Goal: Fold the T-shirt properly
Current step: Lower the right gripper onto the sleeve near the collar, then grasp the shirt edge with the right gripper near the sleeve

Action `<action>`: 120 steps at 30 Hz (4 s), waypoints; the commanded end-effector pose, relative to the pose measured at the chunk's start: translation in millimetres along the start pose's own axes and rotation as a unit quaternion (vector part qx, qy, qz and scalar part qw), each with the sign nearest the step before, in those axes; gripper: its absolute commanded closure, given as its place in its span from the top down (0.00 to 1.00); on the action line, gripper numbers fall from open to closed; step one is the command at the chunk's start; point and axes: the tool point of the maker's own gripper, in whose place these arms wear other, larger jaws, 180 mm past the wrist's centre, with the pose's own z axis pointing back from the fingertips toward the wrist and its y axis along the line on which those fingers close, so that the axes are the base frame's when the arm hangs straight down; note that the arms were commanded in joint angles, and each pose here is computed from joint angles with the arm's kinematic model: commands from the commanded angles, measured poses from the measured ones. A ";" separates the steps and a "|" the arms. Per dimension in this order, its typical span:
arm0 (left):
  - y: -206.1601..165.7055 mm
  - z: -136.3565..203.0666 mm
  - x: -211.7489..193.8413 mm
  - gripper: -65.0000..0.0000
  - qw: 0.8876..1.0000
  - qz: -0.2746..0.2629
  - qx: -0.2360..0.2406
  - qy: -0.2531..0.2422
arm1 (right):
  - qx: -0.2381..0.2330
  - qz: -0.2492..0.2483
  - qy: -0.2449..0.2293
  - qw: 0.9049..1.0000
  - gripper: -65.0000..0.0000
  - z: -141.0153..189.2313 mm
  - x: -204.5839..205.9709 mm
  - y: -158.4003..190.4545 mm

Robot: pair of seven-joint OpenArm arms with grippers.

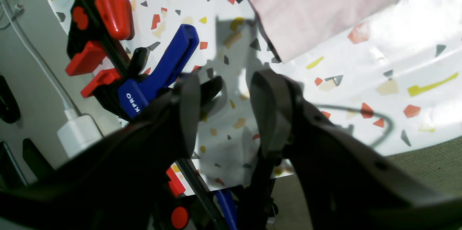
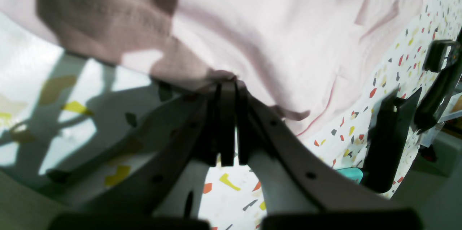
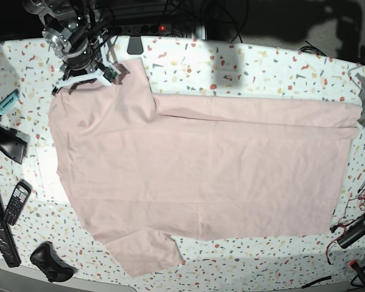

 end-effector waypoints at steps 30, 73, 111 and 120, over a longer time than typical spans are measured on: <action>17.6 7.6 5.9 0.39 1.000 -0.010 0.019 -0.003 | -0.057 -0.204 -0.200 0.957 0.00 22.8 140.4 -70.2; -73.0 -0.5 84.0 0.39 0.989 0.063 -0.050 -0.126 | 0.029 -0.454 -0.093 0.886 0.37 52.7 3.2 -59.5; -76.6 -0.3 88.7 0.39 0.987 0.067 -0.053 -0.138 | 0.169 -0.531 -0.041 0.829 0.37 -13.4 -26.3 -11.0; -76.6 -0.4 88.7 0.39 0.987 0.067 -0.053 -0.138 | 0.235 -0.514 -0.078 0.821 0.37 2.2 -9.6 15.8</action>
